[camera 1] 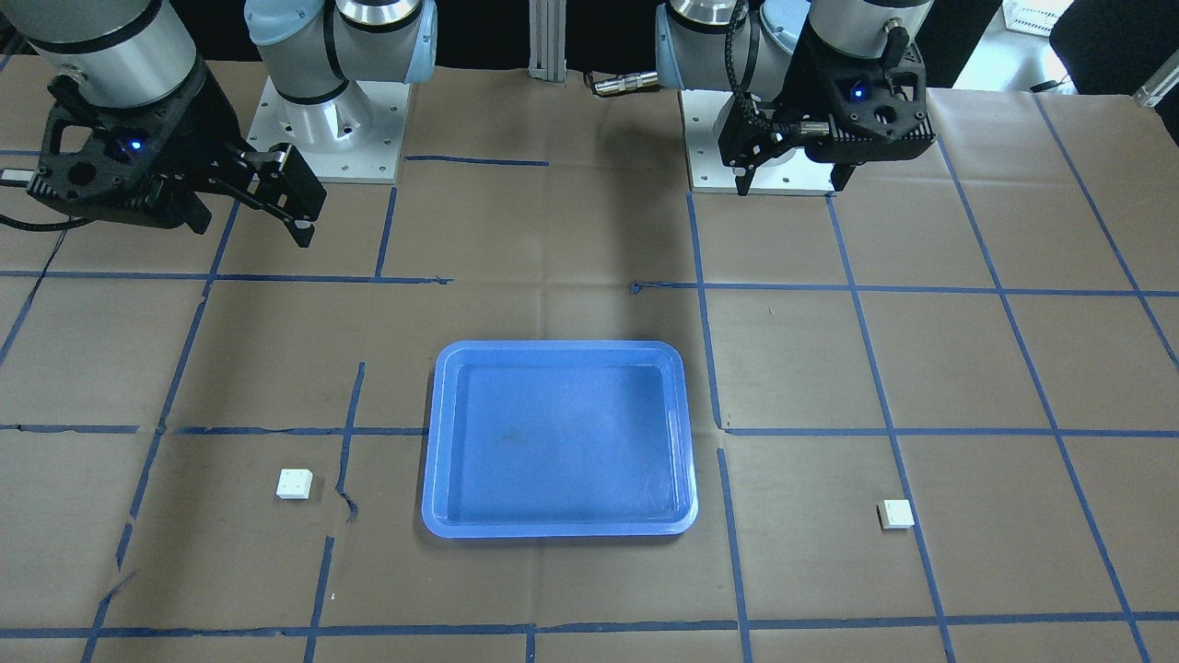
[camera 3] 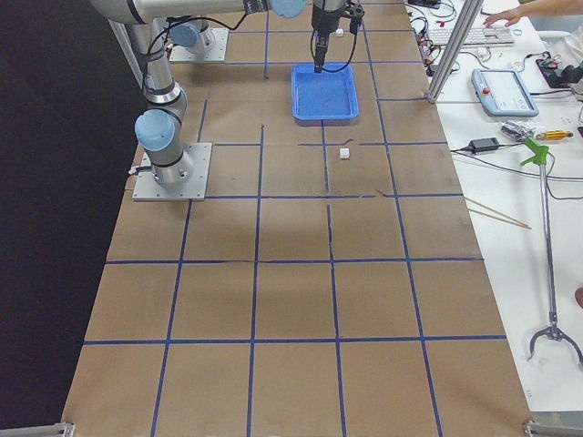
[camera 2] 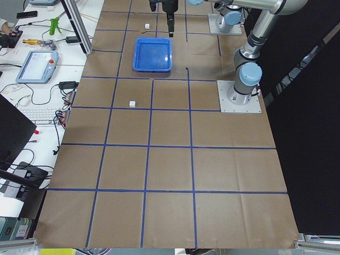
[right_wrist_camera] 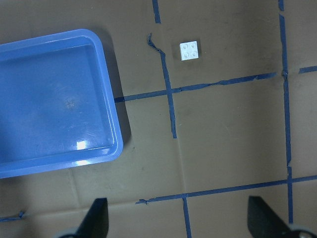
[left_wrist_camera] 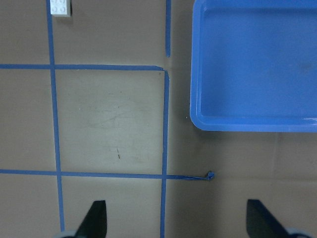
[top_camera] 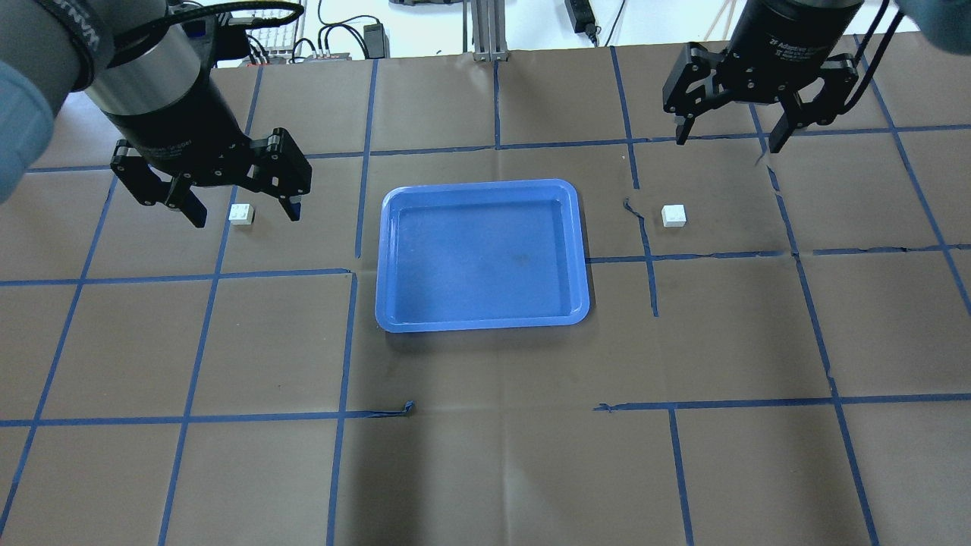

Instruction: Assemble white blocks and place on blue tray

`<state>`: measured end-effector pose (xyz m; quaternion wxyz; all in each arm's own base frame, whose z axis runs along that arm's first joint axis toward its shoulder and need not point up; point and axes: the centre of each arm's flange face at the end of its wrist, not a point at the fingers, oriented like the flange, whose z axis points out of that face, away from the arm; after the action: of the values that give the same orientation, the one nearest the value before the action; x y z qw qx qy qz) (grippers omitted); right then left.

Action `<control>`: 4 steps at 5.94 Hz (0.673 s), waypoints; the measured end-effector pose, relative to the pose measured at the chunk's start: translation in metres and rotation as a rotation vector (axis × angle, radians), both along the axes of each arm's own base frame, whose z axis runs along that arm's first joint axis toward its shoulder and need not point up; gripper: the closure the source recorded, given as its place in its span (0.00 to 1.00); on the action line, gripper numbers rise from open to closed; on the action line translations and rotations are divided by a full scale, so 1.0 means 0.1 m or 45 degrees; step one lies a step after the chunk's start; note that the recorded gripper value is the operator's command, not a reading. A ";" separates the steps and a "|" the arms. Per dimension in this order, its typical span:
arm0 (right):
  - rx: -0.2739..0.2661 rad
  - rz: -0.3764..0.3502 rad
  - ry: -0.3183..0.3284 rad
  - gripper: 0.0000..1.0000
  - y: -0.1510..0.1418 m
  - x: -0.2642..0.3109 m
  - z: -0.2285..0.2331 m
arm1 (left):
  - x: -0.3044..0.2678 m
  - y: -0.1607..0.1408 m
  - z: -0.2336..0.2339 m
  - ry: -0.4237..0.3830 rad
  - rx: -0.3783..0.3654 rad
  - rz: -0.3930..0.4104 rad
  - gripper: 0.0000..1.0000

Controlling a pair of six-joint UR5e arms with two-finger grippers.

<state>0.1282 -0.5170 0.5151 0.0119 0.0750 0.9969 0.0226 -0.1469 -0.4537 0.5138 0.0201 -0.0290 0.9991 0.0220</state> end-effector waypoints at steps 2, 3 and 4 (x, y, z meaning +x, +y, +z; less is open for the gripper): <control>0.002 -0.005 0.000 0.00 0.00 0.00 0.00 | 0.00 0.03 0.03 -0.001 -0.008 0.000 0.01; 0.004 -0.008 0.000 0.00 0.00 0.00 0.00 | 0.00 0.04 0.04 0.001 -0.011 0.001 0.01; 0.003 -0.009 0.001 0.00 0.01 -0.01 0.01 | 0.01 0.03 0.05 0.002 -0.017 0.003 0.01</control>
<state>0.1275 -0.5158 0.5159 0.0115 0.0786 0.9966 0.0237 -0.1463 -0.4510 0.5184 0.0191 -0.0302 0.9992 0.0153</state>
